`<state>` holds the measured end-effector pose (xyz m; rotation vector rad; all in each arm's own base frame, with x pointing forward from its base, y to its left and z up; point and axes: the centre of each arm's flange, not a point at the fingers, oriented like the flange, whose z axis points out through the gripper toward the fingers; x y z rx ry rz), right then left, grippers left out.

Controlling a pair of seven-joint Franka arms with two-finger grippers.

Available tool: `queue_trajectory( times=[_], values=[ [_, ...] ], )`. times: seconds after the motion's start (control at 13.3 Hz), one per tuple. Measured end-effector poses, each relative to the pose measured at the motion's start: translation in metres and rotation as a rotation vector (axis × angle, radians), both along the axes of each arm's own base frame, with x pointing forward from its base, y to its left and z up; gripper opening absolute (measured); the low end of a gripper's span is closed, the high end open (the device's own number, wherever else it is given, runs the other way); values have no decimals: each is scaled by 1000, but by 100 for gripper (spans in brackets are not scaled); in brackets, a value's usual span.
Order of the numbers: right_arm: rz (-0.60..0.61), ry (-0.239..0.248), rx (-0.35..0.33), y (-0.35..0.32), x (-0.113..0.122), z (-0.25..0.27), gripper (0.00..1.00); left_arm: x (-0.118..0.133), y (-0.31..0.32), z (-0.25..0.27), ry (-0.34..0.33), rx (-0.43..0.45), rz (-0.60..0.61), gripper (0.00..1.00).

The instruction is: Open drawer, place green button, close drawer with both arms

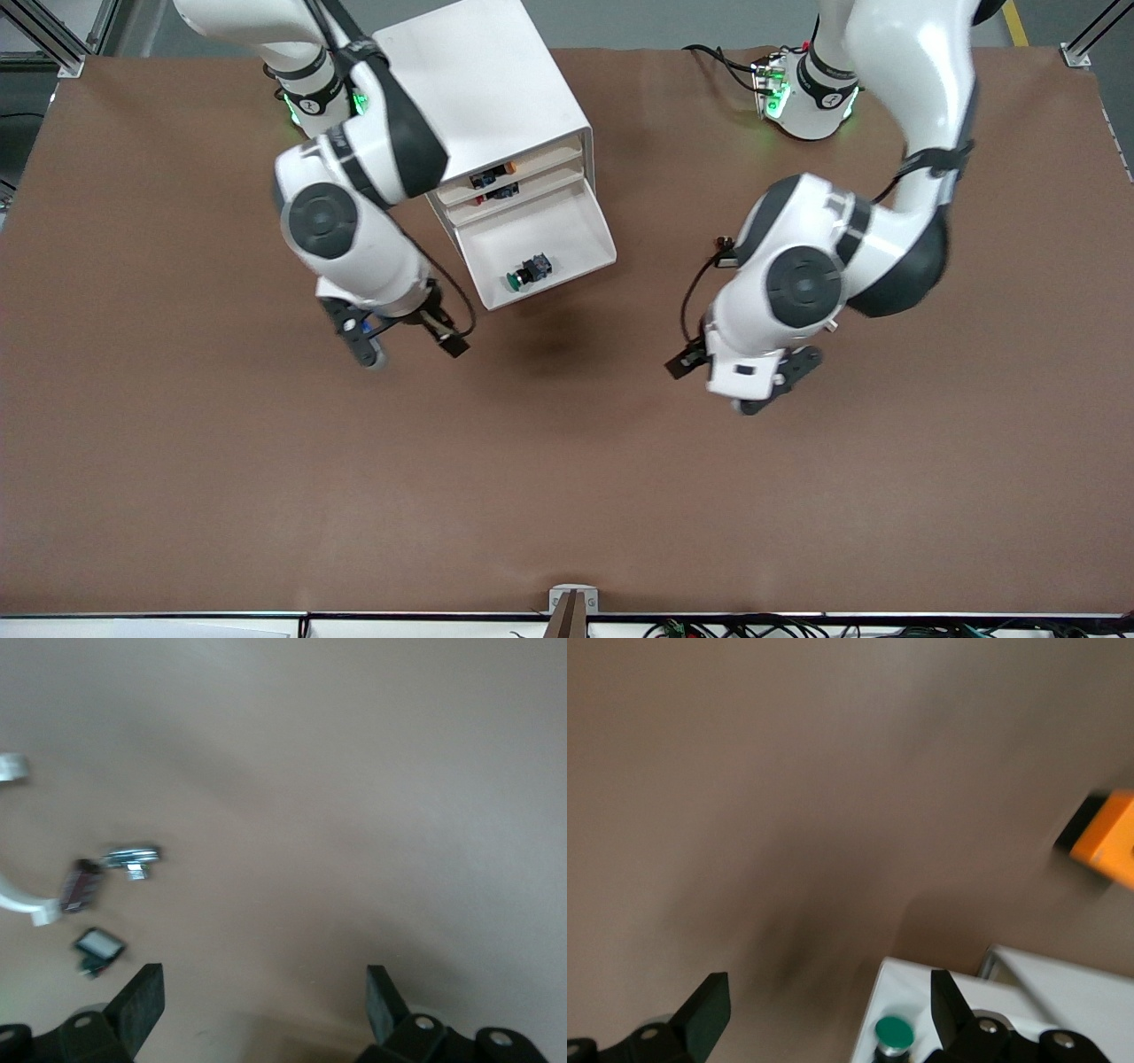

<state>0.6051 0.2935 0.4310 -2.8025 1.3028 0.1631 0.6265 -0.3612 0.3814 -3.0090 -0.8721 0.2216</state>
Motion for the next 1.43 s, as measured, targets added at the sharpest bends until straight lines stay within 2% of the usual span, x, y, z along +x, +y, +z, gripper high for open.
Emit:
queue_trajectory(
  times=[0.23, 0.45, 0.6, 0.98, 1.21, 1.43],
  values=[
    [168, 2, 17, -73, 28, 24, 100, -15, -54, -63, -28, -22, -182, 100],
    [240, 14, 32, -153, 41, 44, 100, -37, -92, -103, -40, -51, -260, 100],
    [294, 20, 46, -205, 40, 60, 100, -61, -115, -124, -12, -57, -294, 100],
    [474, -22, 72, -288, 18, 115, 100, -117, -160, -147, 61, -78, -352, 100],
    [612, -20, 13, -307, -8, 155, 100, -140, -179, -157, 98, -97, -363, 100],
    [686, -7, 0, -325, -31, 183, 100, -157, -194, -158, 106, -92, -348, 100]
  ],
)
